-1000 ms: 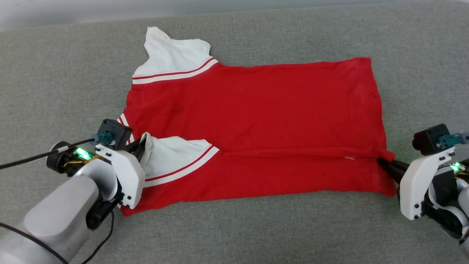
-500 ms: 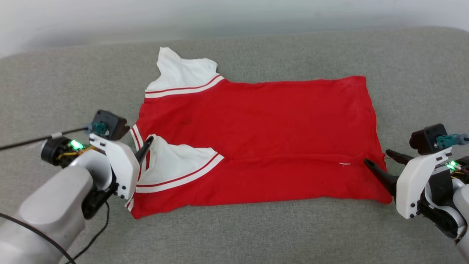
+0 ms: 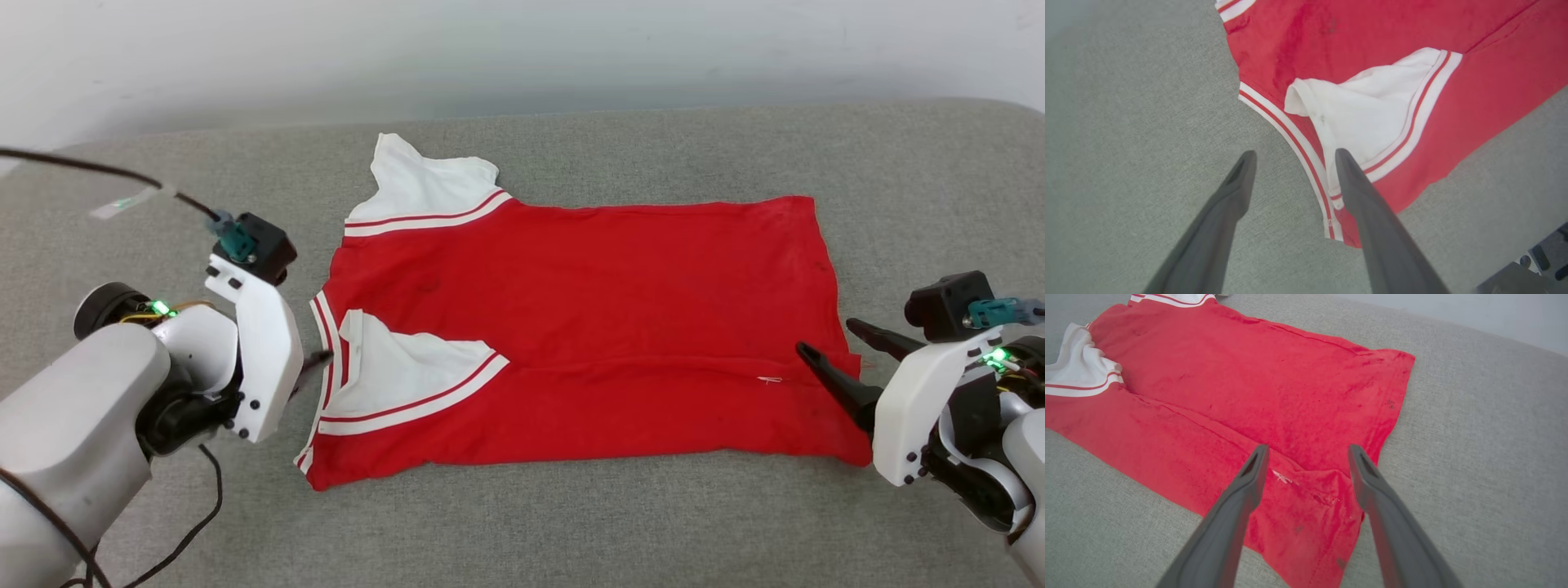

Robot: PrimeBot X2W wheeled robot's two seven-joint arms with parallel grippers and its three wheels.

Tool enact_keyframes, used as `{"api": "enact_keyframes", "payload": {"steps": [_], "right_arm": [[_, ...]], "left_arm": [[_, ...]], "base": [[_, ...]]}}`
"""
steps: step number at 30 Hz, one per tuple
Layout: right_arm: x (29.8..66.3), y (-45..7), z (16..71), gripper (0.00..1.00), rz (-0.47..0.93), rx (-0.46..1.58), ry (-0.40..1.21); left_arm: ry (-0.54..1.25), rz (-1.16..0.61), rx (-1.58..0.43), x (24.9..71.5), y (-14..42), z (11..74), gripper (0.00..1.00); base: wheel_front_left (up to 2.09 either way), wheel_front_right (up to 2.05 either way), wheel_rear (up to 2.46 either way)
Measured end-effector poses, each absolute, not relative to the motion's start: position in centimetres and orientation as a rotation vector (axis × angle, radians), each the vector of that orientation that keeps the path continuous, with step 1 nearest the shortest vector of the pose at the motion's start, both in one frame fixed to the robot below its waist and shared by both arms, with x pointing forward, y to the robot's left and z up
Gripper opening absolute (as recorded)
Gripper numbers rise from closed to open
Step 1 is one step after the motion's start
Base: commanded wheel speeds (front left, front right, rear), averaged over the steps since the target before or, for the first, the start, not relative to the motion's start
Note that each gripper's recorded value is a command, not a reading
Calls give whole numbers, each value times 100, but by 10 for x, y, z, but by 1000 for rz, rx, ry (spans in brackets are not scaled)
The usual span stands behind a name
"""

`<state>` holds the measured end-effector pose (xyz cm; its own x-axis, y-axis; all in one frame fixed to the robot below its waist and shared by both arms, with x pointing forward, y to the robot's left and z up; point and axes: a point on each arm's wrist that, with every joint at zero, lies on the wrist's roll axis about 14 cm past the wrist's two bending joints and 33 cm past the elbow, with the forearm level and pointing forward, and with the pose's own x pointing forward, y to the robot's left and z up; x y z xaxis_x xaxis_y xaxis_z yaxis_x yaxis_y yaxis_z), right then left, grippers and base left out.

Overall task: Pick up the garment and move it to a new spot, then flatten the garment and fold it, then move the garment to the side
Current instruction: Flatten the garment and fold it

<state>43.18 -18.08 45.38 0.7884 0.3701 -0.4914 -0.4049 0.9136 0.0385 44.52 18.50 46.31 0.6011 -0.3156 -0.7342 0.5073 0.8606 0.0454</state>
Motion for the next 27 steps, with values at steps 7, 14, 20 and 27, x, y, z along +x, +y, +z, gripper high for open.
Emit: {"api": "enact_keyframes", "payload": {"steps": [7,14,20,27], "right_arm": [[429,-178,451,100,424,-62,525],[427,-182,441,100,411,-50,556],[427,-183,430,100,404,-37,583],[432,-185,433,100,397,-41,575]], "left_arm": [[1053,-539,258,415,182,441,100],[1223,-555,269,394,183,410,100],[1321,-548,297,382,190,381,100],[1308,-566,276,386,184,377,0]], "base": [[0,0,0],[0,0,0],[0,0,0],[0,0,0]]}}
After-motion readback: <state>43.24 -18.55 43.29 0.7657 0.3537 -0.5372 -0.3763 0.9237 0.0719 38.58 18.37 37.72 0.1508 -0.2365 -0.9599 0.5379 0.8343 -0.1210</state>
